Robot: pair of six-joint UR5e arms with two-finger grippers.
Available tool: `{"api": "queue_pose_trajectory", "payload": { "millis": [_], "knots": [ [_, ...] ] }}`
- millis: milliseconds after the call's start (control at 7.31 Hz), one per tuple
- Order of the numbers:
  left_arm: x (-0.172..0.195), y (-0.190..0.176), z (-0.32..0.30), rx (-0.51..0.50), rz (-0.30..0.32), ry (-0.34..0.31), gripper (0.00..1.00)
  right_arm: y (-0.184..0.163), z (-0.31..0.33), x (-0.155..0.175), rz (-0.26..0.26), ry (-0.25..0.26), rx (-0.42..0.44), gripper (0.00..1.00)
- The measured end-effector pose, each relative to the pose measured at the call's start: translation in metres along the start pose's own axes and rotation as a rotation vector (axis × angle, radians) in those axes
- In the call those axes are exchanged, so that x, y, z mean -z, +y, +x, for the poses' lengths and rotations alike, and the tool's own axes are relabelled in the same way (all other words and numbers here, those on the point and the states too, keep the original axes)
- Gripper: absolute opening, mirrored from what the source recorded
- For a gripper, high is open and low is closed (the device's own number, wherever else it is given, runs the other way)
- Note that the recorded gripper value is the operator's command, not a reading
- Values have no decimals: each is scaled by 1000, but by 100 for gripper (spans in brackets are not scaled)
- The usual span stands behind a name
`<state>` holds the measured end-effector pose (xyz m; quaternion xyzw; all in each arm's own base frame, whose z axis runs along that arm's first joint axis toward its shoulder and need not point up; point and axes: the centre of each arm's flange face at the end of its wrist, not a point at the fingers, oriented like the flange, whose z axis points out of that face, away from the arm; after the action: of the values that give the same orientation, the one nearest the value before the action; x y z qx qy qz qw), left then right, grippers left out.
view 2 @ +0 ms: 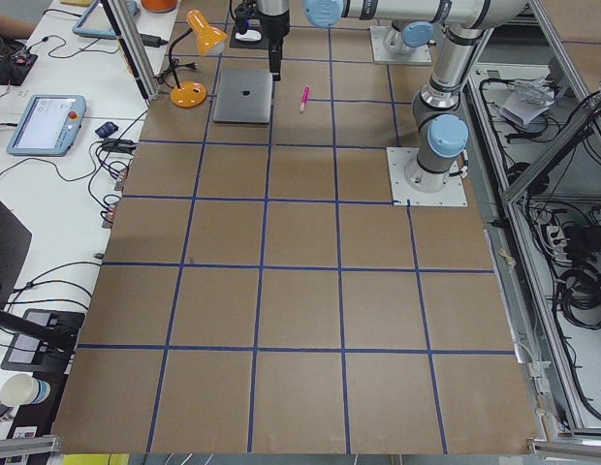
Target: Place pen and mouse around notebook
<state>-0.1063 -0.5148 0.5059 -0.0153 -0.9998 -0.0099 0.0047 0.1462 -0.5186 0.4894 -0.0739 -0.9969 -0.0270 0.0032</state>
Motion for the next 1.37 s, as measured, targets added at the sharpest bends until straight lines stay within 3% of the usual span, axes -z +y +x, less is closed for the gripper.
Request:
{"api": "queue_pose_trajectory", "payload": {
  "millis": [411, 821, 1368],
  "knots": [
    [1, -5, 1, -43, 19, 0, 100, 0, 0, -1, -1, -1, 0, 100],
    [33, -2, 2, -42, 97, 6, 100, -1, 0, 1, 3, -1, -1, 100],
    [18, -13, -8, -32, 55, 0, 100, -2, 0, 1, 3, 0, 0, 100]
  ]
}}
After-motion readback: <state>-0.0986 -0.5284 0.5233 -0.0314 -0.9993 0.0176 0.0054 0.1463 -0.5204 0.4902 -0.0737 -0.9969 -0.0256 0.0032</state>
